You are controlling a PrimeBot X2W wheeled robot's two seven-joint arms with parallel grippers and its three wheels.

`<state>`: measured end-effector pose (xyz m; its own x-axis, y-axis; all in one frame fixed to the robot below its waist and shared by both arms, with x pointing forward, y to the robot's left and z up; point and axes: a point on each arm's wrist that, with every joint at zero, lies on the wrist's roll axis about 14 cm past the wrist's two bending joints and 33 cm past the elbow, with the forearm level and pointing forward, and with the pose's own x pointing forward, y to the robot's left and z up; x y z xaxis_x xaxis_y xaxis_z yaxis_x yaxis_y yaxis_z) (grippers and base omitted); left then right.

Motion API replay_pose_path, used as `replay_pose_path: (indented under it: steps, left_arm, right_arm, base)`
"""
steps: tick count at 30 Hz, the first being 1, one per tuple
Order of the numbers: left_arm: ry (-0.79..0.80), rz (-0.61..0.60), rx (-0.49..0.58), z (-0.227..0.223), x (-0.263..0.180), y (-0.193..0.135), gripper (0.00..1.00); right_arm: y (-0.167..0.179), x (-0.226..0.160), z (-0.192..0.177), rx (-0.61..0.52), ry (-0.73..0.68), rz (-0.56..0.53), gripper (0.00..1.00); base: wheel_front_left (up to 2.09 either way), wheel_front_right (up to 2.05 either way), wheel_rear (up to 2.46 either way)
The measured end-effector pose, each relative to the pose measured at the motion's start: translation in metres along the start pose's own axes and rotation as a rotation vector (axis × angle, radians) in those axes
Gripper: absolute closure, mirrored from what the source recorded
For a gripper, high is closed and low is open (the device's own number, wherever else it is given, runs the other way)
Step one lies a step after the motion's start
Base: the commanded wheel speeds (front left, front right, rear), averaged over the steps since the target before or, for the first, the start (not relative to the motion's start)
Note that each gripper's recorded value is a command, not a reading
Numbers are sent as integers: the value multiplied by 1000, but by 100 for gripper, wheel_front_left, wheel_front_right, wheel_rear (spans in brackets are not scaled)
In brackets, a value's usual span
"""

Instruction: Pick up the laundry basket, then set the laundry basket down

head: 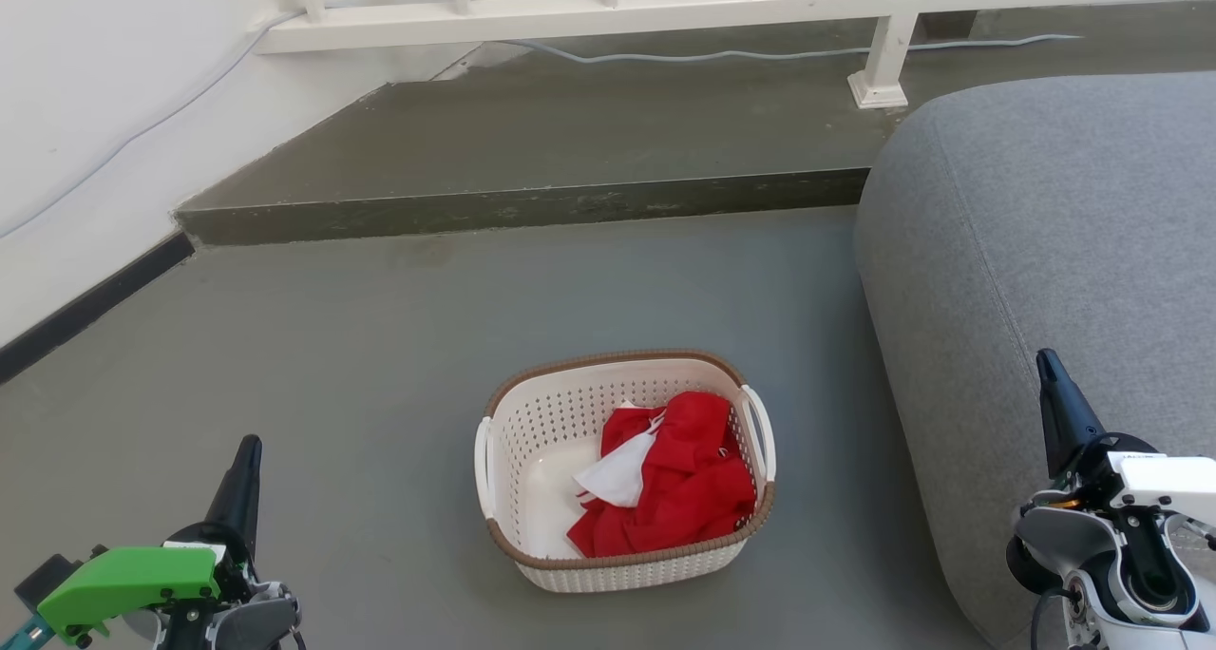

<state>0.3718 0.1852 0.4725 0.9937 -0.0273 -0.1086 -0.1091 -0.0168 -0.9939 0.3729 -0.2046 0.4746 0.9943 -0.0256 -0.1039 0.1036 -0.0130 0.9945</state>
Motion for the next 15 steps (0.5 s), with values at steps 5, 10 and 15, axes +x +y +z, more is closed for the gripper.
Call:
replay_pose_path:
  steps: [5,10,15]
  left_arm:
    - [0,0,0,0,0,0,100]
    - [0,0,-1,0,0,0,100]
    - [0,-1,-1,0,0,0,100]
  right_arm:
    - [0,0,0,0,0,0,100]
    - [0,0,0,0,0,0,100]
    - [0,0,0,0,0,0,100]
  base:
    - [0,0,0]
    - [0,0,0]
    - [0,0,0]
